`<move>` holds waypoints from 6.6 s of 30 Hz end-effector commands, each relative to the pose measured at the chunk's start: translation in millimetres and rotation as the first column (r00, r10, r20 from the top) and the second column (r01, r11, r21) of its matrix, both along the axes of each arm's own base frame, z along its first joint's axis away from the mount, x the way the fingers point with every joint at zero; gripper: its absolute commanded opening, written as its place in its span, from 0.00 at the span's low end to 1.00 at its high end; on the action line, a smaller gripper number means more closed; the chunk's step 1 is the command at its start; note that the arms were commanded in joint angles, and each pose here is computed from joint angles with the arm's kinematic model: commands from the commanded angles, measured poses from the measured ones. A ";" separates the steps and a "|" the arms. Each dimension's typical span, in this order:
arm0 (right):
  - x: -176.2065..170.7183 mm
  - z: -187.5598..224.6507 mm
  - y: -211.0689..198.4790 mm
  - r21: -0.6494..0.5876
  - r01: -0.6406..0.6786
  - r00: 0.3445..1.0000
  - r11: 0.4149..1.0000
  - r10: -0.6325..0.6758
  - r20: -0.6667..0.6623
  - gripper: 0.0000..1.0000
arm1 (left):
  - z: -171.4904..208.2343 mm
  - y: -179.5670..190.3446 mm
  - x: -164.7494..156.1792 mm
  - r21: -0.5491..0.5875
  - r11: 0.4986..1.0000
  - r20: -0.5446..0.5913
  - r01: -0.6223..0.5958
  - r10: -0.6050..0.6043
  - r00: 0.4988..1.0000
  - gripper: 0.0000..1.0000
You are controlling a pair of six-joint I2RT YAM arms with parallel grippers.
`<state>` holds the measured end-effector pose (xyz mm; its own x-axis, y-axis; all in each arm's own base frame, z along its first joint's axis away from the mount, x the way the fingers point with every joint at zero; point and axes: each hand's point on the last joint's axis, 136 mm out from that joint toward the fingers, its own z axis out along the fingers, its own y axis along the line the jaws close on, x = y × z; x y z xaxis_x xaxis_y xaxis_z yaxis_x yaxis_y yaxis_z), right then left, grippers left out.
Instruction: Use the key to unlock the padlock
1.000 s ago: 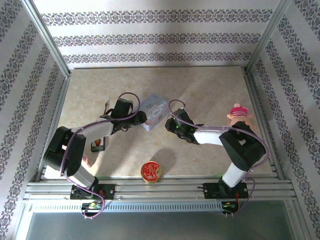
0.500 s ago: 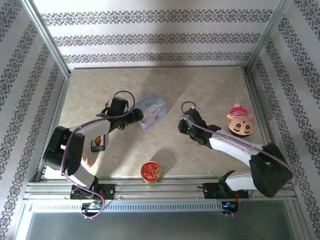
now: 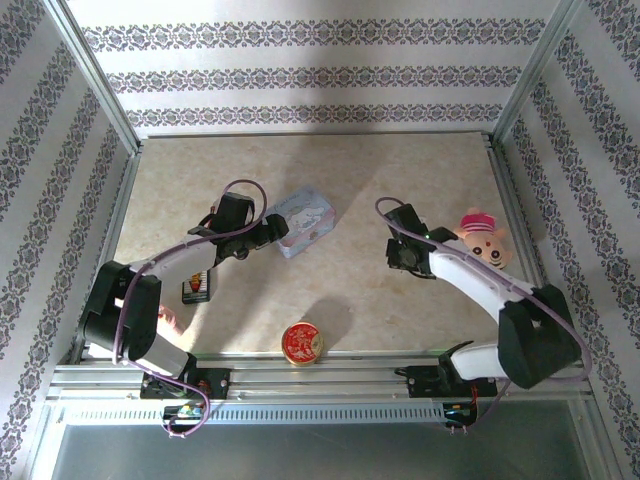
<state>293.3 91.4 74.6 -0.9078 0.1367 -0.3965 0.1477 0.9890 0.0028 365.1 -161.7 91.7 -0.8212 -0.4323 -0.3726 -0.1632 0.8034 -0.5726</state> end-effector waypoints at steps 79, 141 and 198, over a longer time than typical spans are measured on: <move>15.7 23.5 52.8 0.033 -0.129 0.992 0.991 0.129 0.013 0.54 | 66.6 60.2 64.0 -0.114 0.985 0.183 -0.127 0.147 0.972 0.99; 12.1 89.1 -74.3 -0.134 -0.003 0.591 0.991 0.110 0.799 0.98 | 15.8 150.6 18.9 0.557 0.792 0.651 -0.251 -0.228 0.724 0.99; 96.3 32.1 -68.1 -0.018 -0.277 0.589 0.961 0.184 0.787 0.98 | -3.6 166.8 36.2 0.540 0.806 0.591 -0.242 -0.159 0.791 0.99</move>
